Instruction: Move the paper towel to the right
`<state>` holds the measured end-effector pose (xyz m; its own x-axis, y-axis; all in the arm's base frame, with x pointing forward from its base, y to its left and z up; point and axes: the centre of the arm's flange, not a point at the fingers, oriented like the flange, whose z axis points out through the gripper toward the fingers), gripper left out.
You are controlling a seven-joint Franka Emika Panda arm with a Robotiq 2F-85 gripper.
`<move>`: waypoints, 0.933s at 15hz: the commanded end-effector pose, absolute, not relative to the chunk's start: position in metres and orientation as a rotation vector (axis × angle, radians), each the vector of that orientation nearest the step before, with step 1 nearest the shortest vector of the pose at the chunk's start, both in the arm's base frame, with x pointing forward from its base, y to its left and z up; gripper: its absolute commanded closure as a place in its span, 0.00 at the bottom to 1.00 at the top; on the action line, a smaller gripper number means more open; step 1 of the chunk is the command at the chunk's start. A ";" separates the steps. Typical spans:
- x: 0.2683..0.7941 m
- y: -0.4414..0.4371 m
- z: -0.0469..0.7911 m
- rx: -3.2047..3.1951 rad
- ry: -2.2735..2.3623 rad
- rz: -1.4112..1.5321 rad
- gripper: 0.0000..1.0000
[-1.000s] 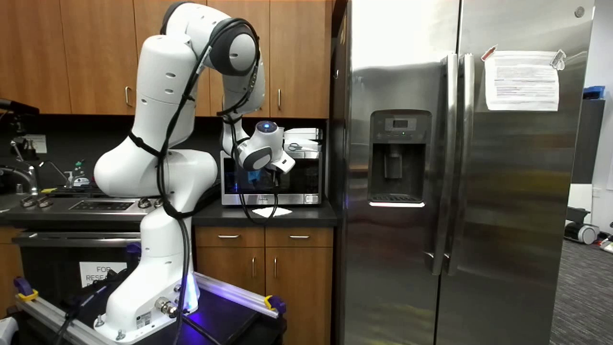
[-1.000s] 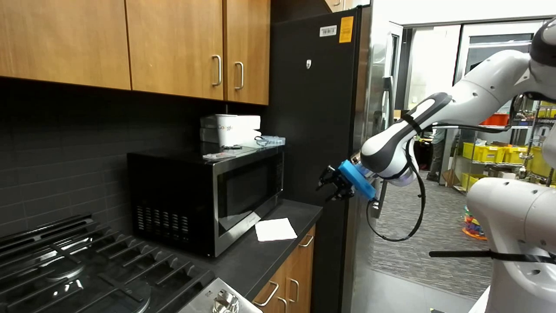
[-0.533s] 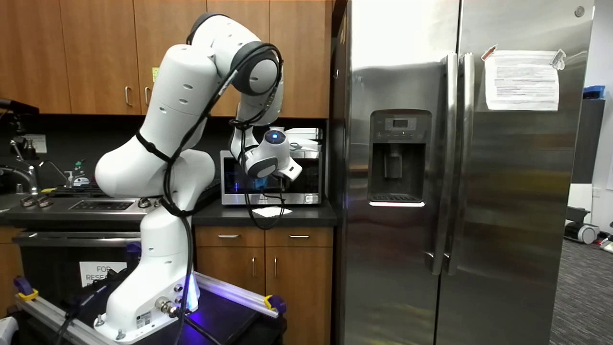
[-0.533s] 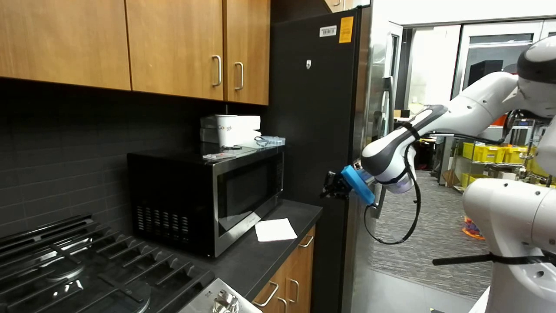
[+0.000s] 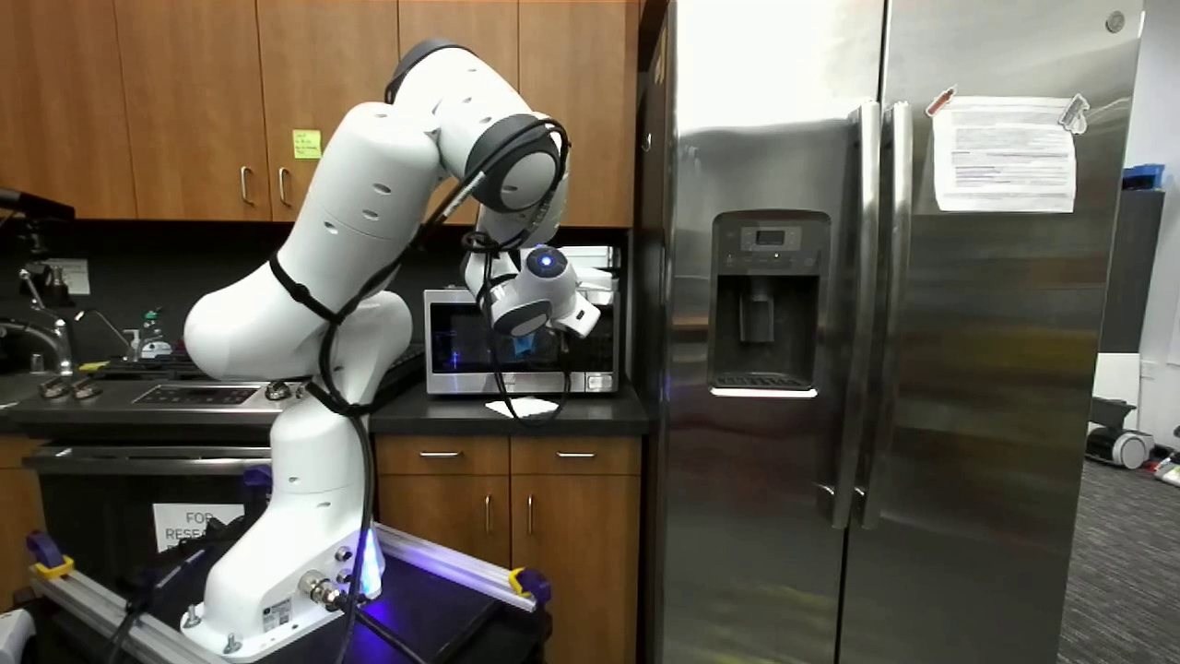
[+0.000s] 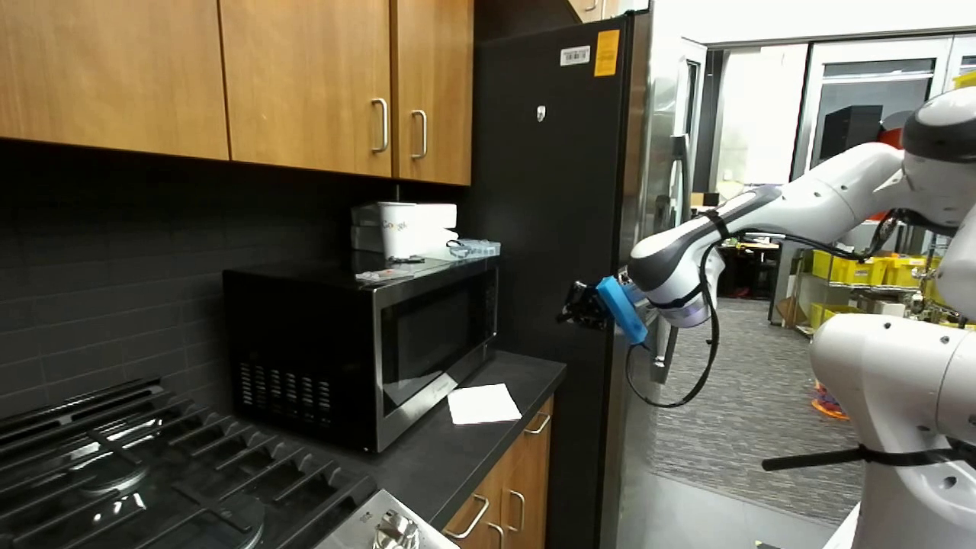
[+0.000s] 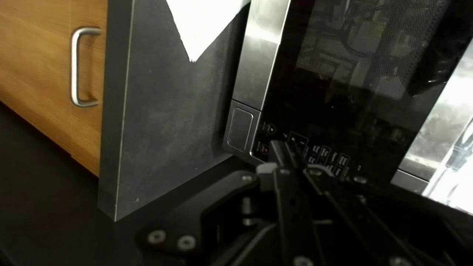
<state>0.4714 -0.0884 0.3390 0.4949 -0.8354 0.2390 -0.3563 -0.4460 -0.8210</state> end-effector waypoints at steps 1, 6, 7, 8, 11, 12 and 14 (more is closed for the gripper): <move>0.494 -0.083 0.325 -1.950 0.935 -0.909 1.00; 0.538 -0.078 0.336 -1.902 0.883 -0.914 1.00; 0.547 -0.073 0.336 -1.896 0.874 -0.909 1.00; 0.556 -0.069 0.334 -1.891 0.859 -0.904 1.00; 0.579 -0.052 0.329 -1.883 0.831 -0.880 1.00; 0.584 -0.047 0.328 -1.885 0.827 -0.871 1.00; 0.590 -0.041 0.314 -1.887 0.819 -0.866 1.00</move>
<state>0.5732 -0.0553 0.3376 0.5404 -0.8071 0.2380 -0.2170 -0.4069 -0.8873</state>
